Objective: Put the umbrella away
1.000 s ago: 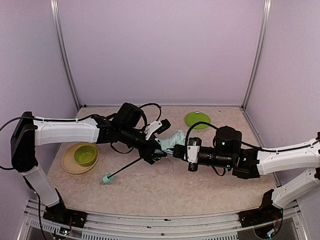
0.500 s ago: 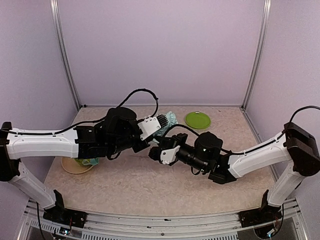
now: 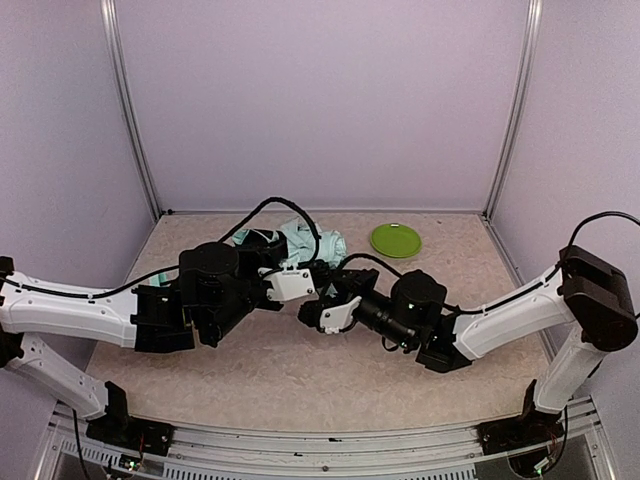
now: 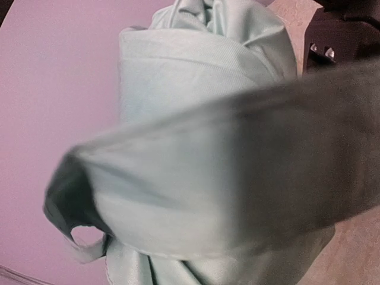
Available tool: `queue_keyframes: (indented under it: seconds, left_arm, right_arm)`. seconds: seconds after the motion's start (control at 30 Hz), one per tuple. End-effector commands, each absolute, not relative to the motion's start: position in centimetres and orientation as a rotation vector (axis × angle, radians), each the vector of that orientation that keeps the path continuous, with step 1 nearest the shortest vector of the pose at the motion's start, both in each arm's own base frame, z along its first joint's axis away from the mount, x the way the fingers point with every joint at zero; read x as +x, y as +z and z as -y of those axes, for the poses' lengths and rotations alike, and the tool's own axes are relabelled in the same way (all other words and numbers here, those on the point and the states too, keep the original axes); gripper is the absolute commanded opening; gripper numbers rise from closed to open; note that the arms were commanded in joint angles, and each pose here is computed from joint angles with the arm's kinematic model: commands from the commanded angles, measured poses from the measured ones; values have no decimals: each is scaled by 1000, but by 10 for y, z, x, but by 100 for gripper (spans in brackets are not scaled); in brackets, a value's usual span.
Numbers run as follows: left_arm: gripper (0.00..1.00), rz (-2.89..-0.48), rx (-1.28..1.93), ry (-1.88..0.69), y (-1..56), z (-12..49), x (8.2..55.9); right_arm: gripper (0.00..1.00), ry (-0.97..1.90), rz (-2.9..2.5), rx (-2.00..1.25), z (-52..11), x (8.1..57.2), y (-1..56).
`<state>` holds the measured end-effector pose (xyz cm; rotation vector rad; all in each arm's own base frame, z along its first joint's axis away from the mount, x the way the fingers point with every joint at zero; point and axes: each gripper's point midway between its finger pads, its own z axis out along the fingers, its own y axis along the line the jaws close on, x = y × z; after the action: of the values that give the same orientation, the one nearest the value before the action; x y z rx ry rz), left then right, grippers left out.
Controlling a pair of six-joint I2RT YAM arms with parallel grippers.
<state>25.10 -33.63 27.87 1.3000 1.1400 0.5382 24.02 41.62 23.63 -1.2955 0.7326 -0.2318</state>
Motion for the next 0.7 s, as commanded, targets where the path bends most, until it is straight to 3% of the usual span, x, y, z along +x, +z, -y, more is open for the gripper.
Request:
queue_keyframes:
  seconds: [0.0,0.23,0.4,0.53,0.67]
  left_arm:
    - [0,-1089,1188,599,313,330,255]
    - [0,-1080,1197,638,312,326,259]
    - [0,-1141,1210,474,312,334,255]
    - [0,-1366,1171,127,310,338,267]
    - [0,-1421,1167,-84,317,342,252]
  right_arm:
    - [26,-255,-738,-1318,-411,240,222]
    - [28,-189,-808,-1348,-398,229,200]
    - [28,-84,-913,-1320,-384,223,197]
    - [41,159,-991,-1344,-383,207,202]
    - [54,461,-1093,-1278,-370,202,220]
